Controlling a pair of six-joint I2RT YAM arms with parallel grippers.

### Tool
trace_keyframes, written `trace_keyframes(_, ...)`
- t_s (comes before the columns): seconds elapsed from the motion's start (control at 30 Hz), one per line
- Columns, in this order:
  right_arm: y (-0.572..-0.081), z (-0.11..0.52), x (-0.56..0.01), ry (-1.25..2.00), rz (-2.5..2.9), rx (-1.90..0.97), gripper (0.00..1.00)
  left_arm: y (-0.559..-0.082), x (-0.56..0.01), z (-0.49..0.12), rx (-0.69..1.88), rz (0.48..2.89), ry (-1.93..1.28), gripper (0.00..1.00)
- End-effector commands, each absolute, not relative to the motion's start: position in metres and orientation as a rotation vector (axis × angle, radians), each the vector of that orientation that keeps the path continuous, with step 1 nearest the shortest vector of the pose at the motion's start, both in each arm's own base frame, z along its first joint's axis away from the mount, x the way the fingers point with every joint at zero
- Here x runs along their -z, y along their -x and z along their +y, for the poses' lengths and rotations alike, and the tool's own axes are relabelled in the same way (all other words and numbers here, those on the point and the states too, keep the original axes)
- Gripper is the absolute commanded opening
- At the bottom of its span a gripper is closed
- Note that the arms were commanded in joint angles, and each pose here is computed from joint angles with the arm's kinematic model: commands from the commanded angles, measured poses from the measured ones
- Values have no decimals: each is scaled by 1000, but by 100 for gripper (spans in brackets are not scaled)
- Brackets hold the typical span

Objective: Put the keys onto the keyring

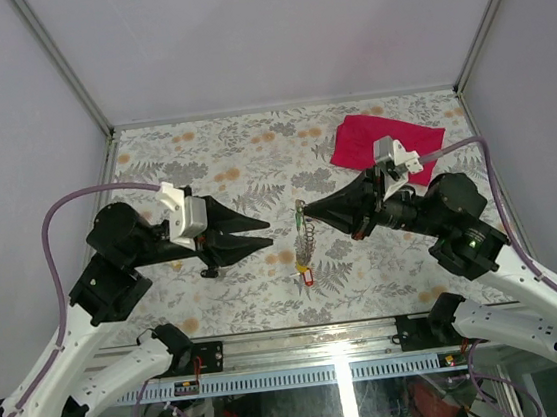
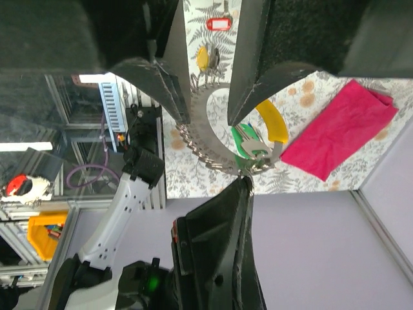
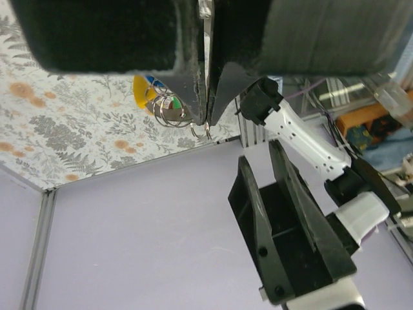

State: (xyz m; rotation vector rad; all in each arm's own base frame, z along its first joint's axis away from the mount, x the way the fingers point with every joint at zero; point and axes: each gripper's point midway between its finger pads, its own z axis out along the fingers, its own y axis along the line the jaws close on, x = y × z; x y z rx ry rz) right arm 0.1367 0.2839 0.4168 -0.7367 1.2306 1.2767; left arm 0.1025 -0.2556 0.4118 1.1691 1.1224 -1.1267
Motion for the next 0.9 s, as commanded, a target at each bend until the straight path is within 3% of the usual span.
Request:
trace_keyframes(0.0,-120,275,-452,887,1045,-1186,0,-100,-443,-253,1138,1020,-1088,33)
trace_keyframes(0.4,-111,281,-450,986,1001,-1191,0,-107,-446,-272,1219,995,-1105,46)
trace_keyframes(0.87,-112,285,-452,980,987,-1213,0,-111,-432,-290,1254,1030,-1120,41)
